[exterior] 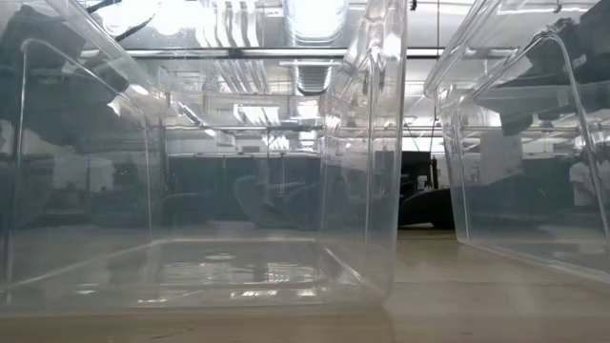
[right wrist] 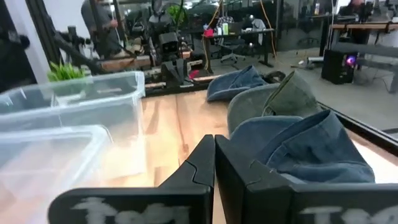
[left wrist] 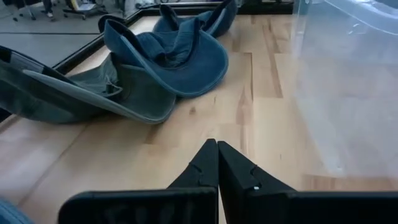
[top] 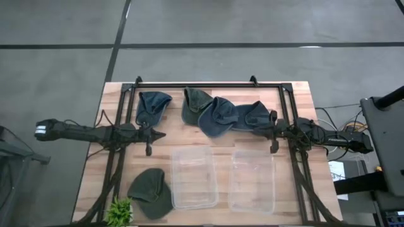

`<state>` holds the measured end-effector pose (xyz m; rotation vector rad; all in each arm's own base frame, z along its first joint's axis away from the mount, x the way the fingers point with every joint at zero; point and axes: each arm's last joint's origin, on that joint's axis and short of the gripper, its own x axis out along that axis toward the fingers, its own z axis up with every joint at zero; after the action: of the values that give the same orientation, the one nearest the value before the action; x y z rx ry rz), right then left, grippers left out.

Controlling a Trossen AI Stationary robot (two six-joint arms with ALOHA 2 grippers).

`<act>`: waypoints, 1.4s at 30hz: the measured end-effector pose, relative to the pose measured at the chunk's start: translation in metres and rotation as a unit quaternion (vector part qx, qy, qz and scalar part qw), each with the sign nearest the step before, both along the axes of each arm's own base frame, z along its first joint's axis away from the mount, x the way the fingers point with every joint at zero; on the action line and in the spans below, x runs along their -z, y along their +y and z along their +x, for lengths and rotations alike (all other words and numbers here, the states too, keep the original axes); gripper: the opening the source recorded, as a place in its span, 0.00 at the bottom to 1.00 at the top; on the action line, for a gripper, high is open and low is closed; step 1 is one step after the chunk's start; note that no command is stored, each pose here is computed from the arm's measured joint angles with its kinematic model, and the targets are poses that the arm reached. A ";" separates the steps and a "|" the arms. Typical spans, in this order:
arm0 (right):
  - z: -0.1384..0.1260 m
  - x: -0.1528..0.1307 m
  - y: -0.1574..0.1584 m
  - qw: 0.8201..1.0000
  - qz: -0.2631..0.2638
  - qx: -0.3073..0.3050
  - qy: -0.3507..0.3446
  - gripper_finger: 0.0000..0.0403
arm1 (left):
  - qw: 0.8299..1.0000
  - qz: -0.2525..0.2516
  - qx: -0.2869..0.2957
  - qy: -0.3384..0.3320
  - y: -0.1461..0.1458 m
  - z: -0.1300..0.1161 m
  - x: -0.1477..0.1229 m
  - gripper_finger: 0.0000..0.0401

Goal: Pick & Place hat
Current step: Put the left blue cap into the right transparent container

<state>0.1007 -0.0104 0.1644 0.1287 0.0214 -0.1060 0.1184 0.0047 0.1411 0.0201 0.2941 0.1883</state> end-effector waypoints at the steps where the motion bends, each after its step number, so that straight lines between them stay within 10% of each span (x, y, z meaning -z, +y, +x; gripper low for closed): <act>1: 0.000 -0.001 0.000 1.000 0.000 0.000 -0.007 0.02 | 1.000 0.001 -0.001 0.000 0.000 0.000 0.000 0.00; 12: 0.000 -0.009 0.000 0.993 0.108 -0.003 -0.056 0.02 | 0.986 -0.140 -0.038 -0.078 0.000 0.002 -0.009 0.00; 22: 0.000 -0.007 0.002 0.989 0.137 -0.042 -0.048 0.02 | 0.871 -0.452 -0.096 -0.165 0.000 0.004 -0.016 0.00; 42: 0.000 -0.008 0.003 0.982 0.178 -0.046 -0.049 0.02 | 0.828 -0.488 -0.158 -0.226 0.007 0.004 -0.029 0.00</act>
<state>0.1008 -0.0079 0.1719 0.4901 -0.0531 -0.0027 0.1227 0.0118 0.1697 -1.0925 -0.1144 0.3476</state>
